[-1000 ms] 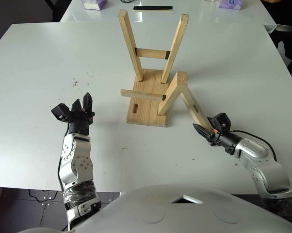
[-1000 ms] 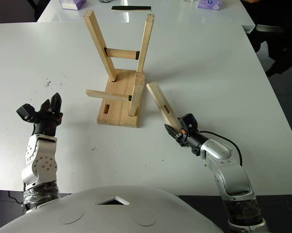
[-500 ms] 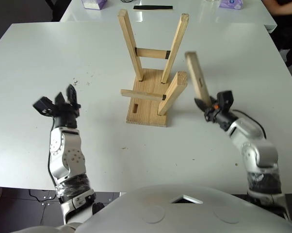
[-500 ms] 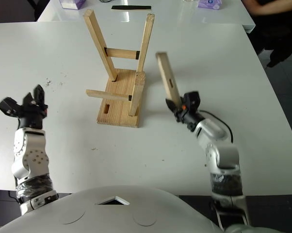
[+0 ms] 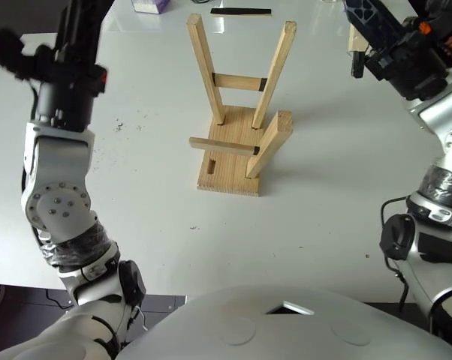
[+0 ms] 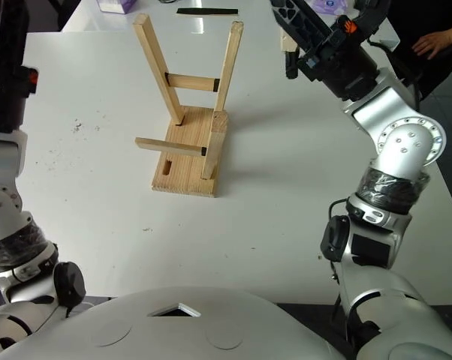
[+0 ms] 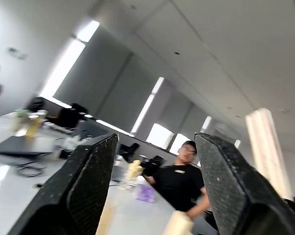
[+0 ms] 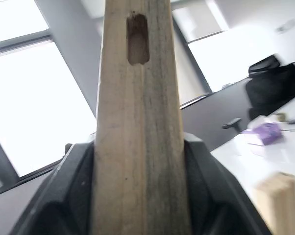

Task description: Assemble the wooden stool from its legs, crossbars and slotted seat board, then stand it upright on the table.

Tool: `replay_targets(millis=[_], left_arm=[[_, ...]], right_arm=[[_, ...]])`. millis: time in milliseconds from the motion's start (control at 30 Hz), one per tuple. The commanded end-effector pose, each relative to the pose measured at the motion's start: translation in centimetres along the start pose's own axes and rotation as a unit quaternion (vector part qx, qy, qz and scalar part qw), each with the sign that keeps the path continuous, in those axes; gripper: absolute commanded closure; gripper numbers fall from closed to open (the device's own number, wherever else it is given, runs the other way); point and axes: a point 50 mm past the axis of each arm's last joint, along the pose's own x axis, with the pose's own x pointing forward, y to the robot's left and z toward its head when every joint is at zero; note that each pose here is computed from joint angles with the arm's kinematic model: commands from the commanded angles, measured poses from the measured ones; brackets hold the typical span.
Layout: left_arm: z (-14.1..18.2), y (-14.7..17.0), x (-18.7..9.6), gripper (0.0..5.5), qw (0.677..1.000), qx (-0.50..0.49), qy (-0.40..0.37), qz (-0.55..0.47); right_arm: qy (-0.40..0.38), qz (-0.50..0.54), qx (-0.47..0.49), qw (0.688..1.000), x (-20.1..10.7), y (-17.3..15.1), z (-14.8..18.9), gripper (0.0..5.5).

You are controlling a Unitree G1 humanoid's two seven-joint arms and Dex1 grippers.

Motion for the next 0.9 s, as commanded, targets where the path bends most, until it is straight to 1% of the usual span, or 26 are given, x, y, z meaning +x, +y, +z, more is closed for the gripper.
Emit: replay_targets(millis=[33, 167, 300, 467, 733, 900], left_arm=[[-0.4, -3.0, 1.6, 2.60, 0.986, -0.033, 0.067, -0.147], [-0.5, -3.9, 1.7, 2.01, 0.970, -0.074, 0.114, -0.201], [-0.5, -5.1, 1.7, 1.98, 0.951, -0.107, 0.150, -0.250], [-0.8, -6.0, 1.8, 1.98, 0.935, -0.132, 0.181, -0.276], [-1.3, -6.6, 2.3, 1.98, 0.925, -0.130, 0.202, -0.295], [-1.5, -6.5, 2.3, 1.98, 0.922, -0.127, 0.212, -0.297]], right_arm=[[0.072, 0.094, -0.023, 0.993, 1.5, 2.1, 1.5, 3.46], [0.125, 0.143, -0.043, 0.981, 2.4, 3.1, 1.5, 3.46], [0.165, 0.167, -0.041, 0.971, 2.5, 3.7, 0.3, 3.46], [0.191, 0.168, -0.035, 0.967, 1.8, 3.6, -1.1, 3.46], [0.244, 0.181, -0.042, 0.952, 1.0, 3.5, -2.3, 3.46], [0.250, 0.188, -0.043, 0.949, 1.4, 3.6, -2.6, 3.46]])
